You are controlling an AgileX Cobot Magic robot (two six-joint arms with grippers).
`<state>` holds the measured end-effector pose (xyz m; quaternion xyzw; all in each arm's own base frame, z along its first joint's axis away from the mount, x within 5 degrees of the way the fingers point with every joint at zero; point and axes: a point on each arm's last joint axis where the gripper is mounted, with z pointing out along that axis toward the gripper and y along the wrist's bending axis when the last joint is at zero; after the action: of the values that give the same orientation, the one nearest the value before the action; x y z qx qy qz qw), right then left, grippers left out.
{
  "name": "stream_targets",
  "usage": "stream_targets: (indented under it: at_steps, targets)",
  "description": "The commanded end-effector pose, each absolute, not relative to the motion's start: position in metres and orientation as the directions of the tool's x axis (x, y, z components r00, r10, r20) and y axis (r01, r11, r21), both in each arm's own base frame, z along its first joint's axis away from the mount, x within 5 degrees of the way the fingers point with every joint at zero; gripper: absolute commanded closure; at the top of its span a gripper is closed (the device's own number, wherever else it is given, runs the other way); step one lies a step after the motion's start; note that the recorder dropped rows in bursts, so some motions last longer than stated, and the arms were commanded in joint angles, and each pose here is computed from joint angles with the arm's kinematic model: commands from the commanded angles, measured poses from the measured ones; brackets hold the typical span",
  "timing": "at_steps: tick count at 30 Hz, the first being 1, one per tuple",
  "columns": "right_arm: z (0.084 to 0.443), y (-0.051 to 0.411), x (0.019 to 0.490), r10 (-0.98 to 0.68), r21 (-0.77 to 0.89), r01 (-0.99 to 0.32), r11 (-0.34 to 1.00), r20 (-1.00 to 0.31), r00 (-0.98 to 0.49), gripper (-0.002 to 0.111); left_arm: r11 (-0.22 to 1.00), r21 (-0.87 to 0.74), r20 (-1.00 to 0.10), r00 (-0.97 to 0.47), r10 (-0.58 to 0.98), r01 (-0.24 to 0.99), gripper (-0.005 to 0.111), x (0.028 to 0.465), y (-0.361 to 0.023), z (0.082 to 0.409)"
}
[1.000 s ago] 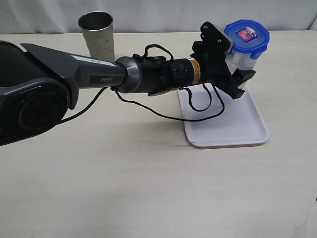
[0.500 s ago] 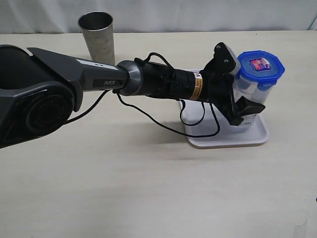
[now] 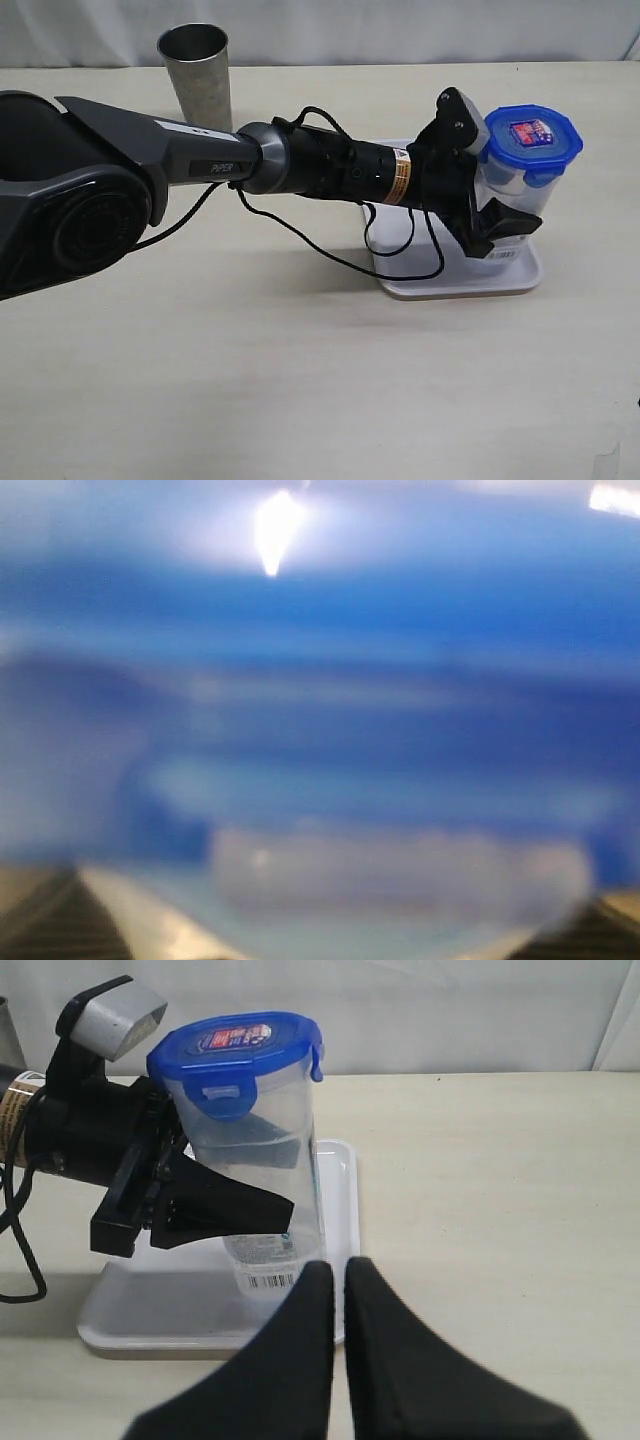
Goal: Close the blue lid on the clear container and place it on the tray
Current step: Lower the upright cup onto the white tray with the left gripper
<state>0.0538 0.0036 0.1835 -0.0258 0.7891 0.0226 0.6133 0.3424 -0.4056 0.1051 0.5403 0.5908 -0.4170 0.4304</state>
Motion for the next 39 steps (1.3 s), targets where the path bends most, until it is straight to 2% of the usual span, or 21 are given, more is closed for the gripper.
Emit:
stream_targets:
  at_steps: [1,19,22,23,25,28,30,33,39]
  targets:
    - [0.183,0.0033,0.0536,-0.012,0.004,-0.063,0.998,-0.969,-0.245,0.104,0.059,-0.039,-0.962,-0.054,0.269,0.997,0.107,0.3415,-0.4071,0.1144]
    - [0.183,0.0033,0.0536,-0.012,0.004,-0.063,0.998,-0.969,-0.245,0.104,0.072,-0.028,-0.95,-0.049,0.307,0.997,0.105,0.3428,-0.4059,0.1109]
    - [0.183,0.0033,0.0536,-0.012,0.004,-0.063,0.998,-0.969,-0.245,0.104,0.086,-0.023,-0.948,-0.05,0.316,0.996,0.093,0.3441,-0.4056,0.1101]
    - [0.183,0.0033,0.0536,-0.012,0.004,-0.063,0.998,-0.969,-0.245,0.104,0.09,-0.023,-0.947,-0.05,0.317,0.996,0.085,0.345,-0.4049,0.11]
    - [0.183,0.0033,0.0536,-0.012,0.004,-0.063,0.998,-0.969,-0.245,0.104,0.103,-0.018,-0.944,-0.051,0.325,0.995,0.068,0.3462,-0.4045,0.1093]
    - [0.183,0.0033,0.0536,-0.012,0.004,-0.063,0.998,-0.969,-0.245,0.104,0.114,-0.013,-0.941,-0.05,0.333,0.993,0.032,0.3473,-0.4042,0.1085]
    - [0.183,0.0033,0.0536,-0.012,0.004,-0.063,0.998,-0.969,-0.245,0.104,0.131,-0.007,-0.938,-0.052,0.344,0.991,0.015,0.3488,-0.4036,0.1075]
    - [0.183,0.0033,0.0536,-0.012,0.004,-0.063,0.998,-0.969,-0.245,0.104,0.144,0.0,-0.934,-0.051,0.354,0.99,0.007,0.3501,-0.4031,0.1066]
    - [0.183,0.0033,0.0536,-0.012,0.004,-0.063,0.998,-0.969,-0.245,0.104,0.146,0.0,-0.934,-0.052,0.353,0.989,0.007,0.3509,-0.4024,0.1066]
